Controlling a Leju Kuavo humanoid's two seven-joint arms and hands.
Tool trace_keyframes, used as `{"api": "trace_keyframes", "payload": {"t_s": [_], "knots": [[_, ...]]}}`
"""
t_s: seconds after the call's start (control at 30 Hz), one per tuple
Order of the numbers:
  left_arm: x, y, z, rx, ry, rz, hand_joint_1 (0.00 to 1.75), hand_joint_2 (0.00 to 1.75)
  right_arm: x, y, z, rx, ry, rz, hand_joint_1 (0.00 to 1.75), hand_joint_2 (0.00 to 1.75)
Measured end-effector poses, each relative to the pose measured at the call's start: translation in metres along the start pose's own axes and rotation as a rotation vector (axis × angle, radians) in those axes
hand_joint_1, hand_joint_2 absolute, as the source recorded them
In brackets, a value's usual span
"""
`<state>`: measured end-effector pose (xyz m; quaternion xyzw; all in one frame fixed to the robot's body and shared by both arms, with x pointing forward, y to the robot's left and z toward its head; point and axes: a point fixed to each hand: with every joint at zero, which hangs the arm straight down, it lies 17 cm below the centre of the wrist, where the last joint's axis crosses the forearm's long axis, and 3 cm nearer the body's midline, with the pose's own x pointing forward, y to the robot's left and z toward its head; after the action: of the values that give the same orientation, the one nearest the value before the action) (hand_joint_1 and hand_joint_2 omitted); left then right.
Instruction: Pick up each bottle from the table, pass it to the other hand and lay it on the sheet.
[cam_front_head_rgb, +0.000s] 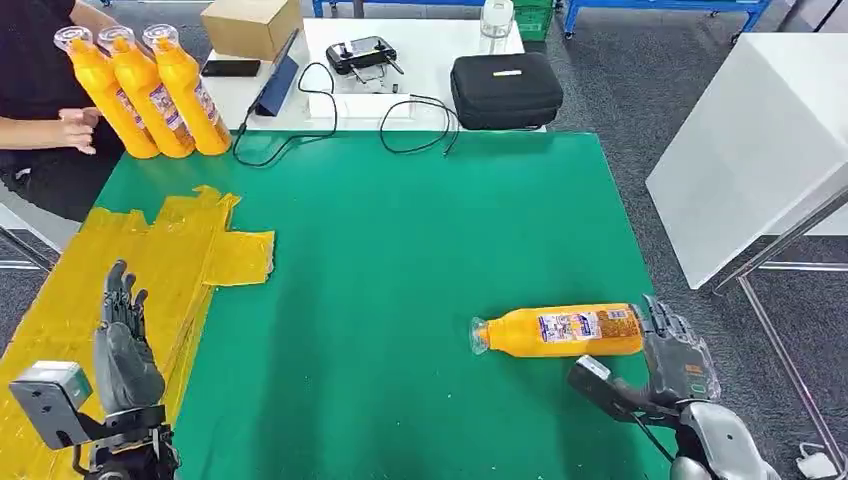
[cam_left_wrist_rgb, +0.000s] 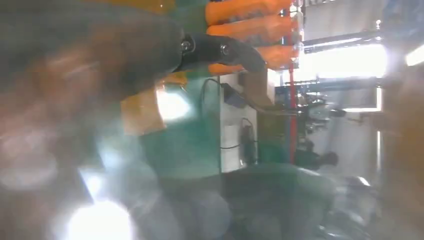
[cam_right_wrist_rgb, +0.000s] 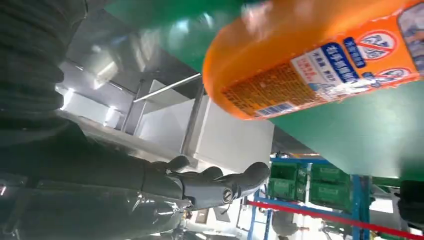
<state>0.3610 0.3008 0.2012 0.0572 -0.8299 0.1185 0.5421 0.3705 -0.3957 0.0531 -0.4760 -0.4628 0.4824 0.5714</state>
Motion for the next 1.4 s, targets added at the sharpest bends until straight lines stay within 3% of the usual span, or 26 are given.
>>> {"api": "trace_keyframes", "payload": {"t_s": [0.7,1.03,1.4], "knots": [[0.006,0.001,-0.011,0.01,-0.013,0.062,0.0,0.0,0.016,0.045,-0.036,0.128,-0.024,0.065,0.0,1.75],[0.008,0.002,-0.014,0.011,-0.021,0.069,0.0,0.0,0.023,0.048,-0.052,0.142,-0.032,0.081,0.0,1.75],[0.004,0.001,-0.017,0.012,-0.014,0.079,0.0,0.0,0.044,0.059,-0.075,0.205,-0.104,0.162,0.0,1.75]]}}
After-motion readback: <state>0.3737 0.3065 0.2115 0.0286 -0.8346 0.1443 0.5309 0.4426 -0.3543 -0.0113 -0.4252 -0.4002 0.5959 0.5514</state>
